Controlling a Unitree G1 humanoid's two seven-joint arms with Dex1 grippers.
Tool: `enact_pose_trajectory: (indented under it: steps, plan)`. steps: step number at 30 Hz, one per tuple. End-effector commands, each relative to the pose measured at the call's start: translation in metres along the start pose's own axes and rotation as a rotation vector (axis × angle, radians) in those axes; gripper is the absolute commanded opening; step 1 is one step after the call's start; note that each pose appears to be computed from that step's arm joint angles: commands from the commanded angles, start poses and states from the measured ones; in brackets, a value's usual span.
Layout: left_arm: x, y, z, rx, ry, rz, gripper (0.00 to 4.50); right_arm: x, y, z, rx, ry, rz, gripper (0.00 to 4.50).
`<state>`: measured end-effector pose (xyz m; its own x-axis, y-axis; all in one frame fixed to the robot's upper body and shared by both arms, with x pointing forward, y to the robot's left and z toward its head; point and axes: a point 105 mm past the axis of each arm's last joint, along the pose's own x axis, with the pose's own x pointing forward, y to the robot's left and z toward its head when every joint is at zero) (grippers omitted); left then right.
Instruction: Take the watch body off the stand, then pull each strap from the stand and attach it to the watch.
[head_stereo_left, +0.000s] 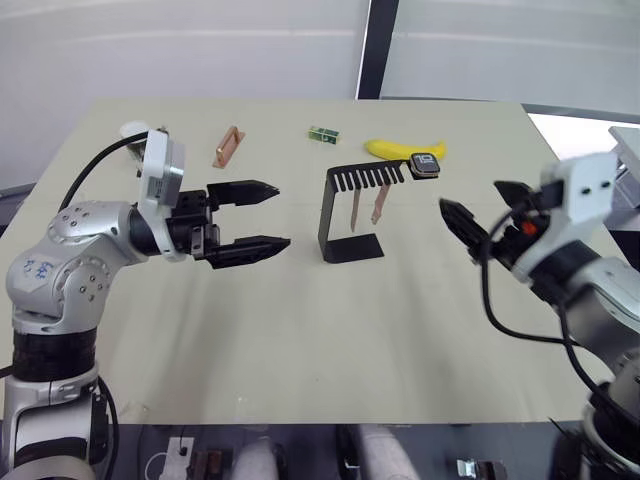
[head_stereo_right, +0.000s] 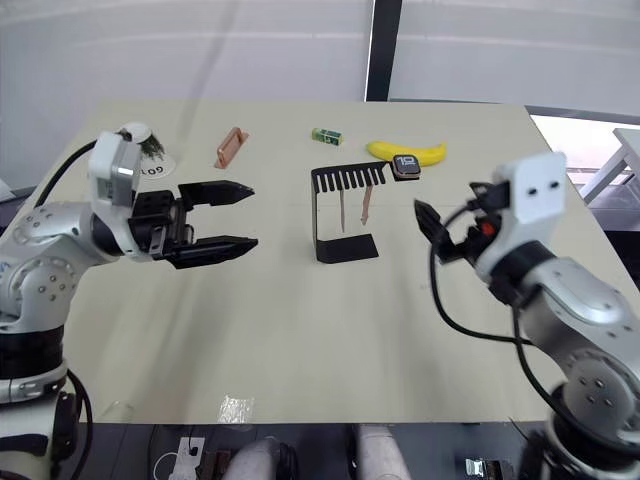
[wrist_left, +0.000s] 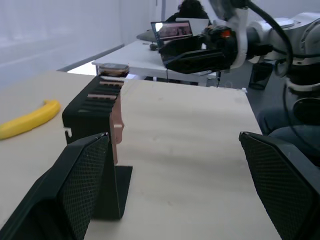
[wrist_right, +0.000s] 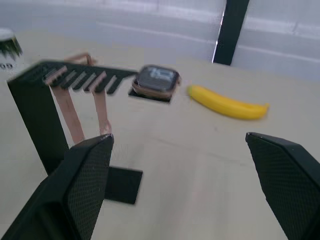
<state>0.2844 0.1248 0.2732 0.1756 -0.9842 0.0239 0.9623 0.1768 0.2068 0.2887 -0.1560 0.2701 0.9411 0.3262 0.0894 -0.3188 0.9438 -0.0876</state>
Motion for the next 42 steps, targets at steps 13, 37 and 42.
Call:
enact_pose_trajectory:
  steps: [13, 37, 42]
  plan:
    - [0.030, 0.018, 0.023, 0.112, -0.082, -0.009, 4.50, 0.048, 0.011, 0.021, 0.099, 0.017, -0.195, 4.49]
    - [0.029, 0.013, 0.024, 0.135, -0.062, 0.016, 4.50, 0.063, 0.018, 0.004, 0.136, 0.071, -0.150, 3.64]
    - [0.029, 0.013, 0.023, 0.137, -0.060, 0.017, 4.50, 0.064, 0.017, 0.005, 0.131, 0.062, -0.151, 3.64]
